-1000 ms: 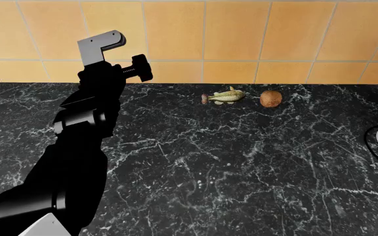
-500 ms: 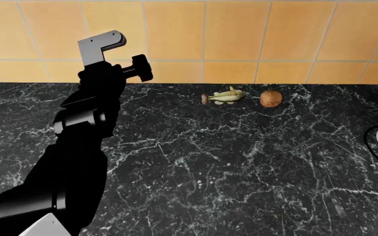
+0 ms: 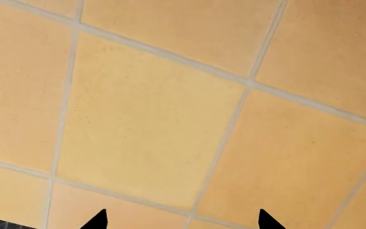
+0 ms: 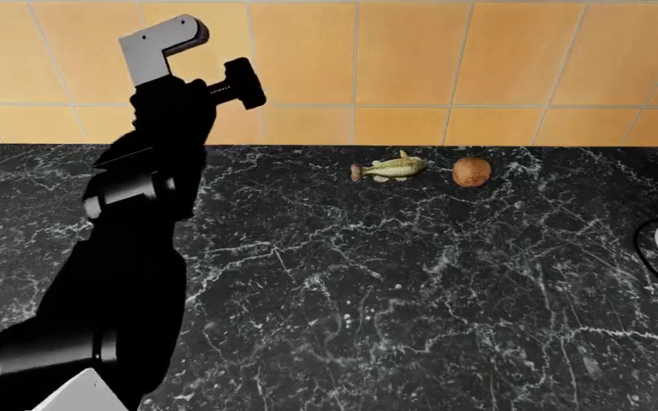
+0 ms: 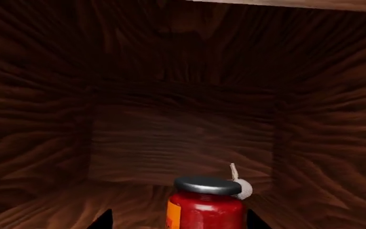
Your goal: Pick the salsa and boxed food from the counter and place them in the cabinets closest to them.
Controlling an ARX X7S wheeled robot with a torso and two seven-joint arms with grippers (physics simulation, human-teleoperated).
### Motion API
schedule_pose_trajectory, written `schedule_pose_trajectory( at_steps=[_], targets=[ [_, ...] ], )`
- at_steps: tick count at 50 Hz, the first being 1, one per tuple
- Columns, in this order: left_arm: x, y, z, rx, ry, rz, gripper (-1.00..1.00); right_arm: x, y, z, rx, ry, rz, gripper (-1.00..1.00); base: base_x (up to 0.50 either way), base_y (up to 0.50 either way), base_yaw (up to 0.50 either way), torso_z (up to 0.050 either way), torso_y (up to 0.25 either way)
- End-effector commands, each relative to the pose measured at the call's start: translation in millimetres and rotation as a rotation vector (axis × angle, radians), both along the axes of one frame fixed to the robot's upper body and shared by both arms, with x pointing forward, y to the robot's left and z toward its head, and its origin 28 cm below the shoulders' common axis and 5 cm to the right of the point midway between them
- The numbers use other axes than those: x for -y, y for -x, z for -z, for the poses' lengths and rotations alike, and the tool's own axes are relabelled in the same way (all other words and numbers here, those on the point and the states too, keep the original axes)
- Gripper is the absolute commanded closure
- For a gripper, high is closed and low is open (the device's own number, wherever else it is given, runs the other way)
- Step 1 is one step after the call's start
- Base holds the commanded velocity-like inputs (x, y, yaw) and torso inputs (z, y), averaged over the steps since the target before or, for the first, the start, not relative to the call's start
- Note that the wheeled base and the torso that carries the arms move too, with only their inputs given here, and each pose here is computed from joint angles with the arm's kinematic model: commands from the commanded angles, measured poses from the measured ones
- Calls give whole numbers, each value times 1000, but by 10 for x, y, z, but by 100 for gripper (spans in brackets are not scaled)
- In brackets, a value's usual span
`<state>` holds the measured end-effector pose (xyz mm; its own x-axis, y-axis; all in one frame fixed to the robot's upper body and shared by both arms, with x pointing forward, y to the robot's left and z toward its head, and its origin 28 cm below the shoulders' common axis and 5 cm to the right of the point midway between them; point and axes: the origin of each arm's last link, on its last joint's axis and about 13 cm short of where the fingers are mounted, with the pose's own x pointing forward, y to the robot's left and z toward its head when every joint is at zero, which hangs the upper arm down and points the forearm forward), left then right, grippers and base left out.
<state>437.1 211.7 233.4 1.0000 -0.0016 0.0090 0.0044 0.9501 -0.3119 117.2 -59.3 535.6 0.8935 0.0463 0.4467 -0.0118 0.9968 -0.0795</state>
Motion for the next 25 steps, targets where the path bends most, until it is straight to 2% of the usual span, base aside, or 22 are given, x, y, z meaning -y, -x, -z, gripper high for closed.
schedule_pose_trajectory(
  at_steps=[1,9,25],
  targets=[
    [32,180,-273,88,10,47,-100,45,63,81,43,-19,-73,-100,-102,-1,0,0,0],
    [-22,349,-379,130,5,53,-100,23,56,132,21,7,-70,-100,-500,-31,0,0,0],
    [-107,469,-485,166,15,47,-100,5,18,185,19,28,-65,-100,-500,-5,0,0,0]
  ],
)
